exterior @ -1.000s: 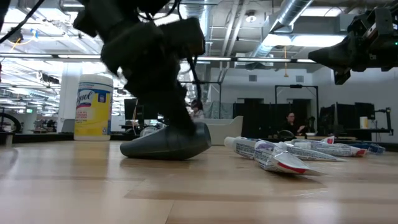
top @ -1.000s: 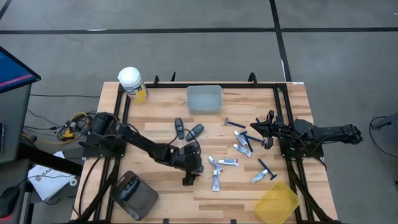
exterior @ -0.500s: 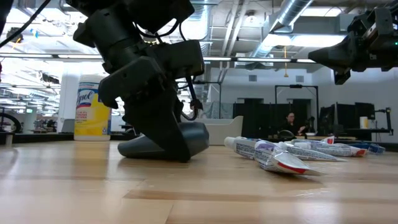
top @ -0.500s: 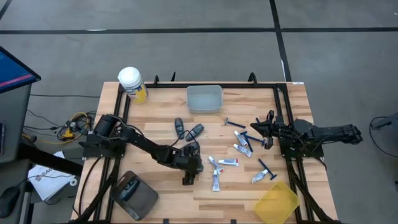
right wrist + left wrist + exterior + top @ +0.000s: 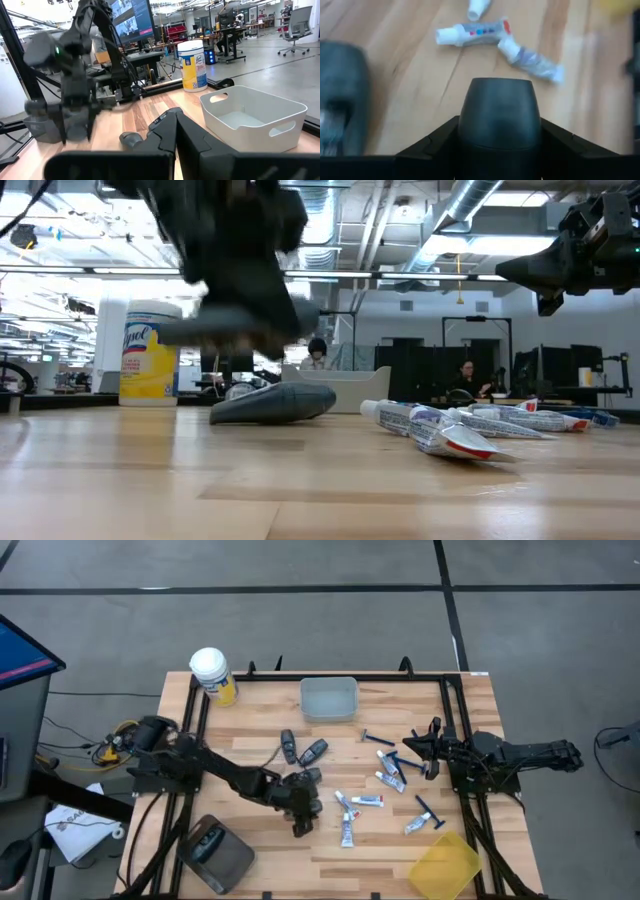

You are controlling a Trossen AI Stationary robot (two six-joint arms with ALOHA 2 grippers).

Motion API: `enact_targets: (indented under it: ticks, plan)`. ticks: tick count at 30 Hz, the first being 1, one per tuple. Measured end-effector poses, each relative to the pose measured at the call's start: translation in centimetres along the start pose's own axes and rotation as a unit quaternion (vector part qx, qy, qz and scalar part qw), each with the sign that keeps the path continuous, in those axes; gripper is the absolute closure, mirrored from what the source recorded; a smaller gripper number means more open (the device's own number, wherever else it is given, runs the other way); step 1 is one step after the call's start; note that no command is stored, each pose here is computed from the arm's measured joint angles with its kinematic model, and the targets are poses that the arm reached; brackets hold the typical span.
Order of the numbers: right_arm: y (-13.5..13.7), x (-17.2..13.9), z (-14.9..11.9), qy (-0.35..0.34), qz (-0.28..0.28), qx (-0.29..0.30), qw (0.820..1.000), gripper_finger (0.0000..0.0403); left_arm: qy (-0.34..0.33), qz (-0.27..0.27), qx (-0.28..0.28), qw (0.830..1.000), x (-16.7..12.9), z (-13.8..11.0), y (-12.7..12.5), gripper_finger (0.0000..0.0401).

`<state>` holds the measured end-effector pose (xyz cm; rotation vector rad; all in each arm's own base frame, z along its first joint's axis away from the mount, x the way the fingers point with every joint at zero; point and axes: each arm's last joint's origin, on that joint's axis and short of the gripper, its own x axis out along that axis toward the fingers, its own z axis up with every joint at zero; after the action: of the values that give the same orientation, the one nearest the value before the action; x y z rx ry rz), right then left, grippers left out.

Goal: Pick & Place Travel size toiletries
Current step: Put the black deodorant into the black bin

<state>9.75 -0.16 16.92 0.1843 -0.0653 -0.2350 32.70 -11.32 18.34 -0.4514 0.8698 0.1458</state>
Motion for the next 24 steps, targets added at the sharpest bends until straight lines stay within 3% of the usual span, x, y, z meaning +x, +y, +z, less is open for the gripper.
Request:
enact_targets:
  ticks: [5, 12, 19, 24]
  plan:
    - [0.0, 0.0, 0.0, 0.000, 0.000, 0.000, 1.000, 0.0403, -0.010, -0.055, -0.123, 0.991, -6.3, 0.3, -1.5, 0.0201]
    - [0.0, 0.0, 0.0, 0.000, 0.000, 0.000, 1.000, 0.0403, 0.022, -0.131, -0.265, 0.955, -13.6, -2.0, -3.5, 0.0201]
    - [0.0, 0.0, 0.0, 0.000, 0.000, 0.000, 1.000, 0.0403, 0.117, -0.109, -0.358, 0.920, -15.3, -7.1, -5.8, 0.0201]
    - [0.0, 0.0, 0.0, 0.000, 0.000, 0.000, 1.000, 0.0403, 0.128, -0.064, -0.414, 0.899, -14.9, -10.7, -7.2, 0.0201]
